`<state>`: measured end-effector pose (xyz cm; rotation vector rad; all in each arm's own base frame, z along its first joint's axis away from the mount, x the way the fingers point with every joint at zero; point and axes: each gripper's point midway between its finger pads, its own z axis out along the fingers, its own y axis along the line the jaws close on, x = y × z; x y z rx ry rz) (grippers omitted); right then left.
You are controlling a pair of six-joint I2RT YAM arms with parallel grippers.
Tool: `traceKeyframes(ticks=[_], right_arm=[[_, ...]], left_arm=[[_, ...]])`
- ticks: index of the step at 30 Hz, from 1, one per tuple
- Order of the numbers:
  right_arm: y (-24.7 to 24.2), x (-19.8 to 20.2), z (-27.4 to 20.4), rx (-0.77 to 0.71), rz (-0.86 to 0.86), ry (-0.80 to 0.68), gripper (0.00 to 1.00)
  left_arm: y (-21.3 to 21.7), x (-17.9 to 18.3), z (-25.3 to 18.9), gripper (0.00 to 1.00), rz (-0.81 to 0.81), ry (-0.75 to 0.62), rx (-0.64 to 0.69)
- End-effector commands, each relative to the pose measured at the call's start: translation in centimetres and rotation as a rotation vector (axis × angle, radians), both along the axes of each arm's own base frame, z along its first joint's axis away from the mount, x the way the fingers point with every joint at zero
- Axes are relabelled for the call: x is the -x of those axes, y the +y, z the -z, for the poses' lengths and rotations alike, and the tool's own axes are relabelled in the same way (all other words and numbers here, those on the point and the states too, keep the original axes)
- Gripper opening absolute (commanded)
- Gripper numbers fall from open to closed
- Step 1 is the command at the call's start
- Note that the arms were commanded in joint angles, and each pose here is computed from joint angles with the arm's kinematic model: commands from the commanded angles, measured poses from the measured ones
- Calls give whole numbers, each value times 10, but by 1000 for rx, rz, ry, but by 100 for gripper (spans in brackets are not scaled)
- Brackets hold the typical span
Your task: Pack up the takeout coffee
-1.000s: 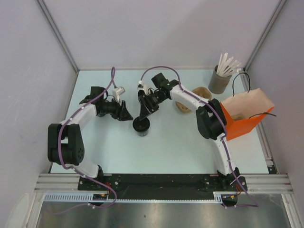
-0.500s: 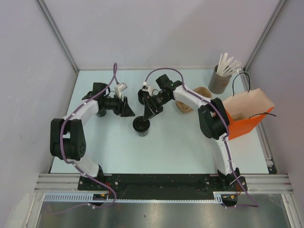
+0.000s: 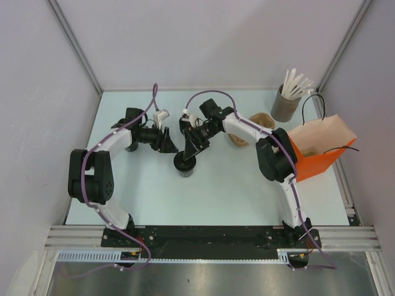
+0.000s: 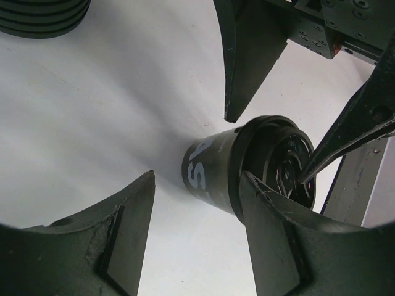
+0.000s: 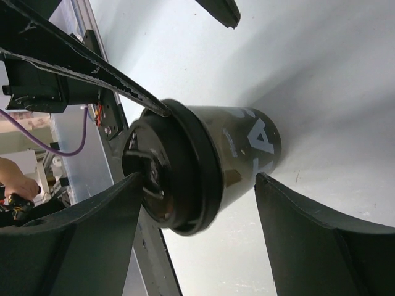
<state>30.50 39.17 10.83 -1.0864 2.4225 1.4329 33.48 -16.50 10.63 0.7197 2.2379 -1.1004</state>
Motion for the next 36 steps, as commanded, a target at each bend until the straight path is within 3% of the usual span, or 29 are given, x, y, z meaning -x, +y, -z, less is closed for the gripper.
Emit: traceKeyframes(ticks=[1, 13, 36], right_arm=[[3, 0, -27, -44, -1, -47, 78], [-1, 7, -10, -2, -17, -44, 61], [9, -9, -32, -33, -87, -159, 73]], left_arm=[[-8, -9, -16, 62, 38, -68, 33], [-16, -9, -29, 63, 66, -72, 94], [-17, 2, -21, 62, 87, -64, 75]])
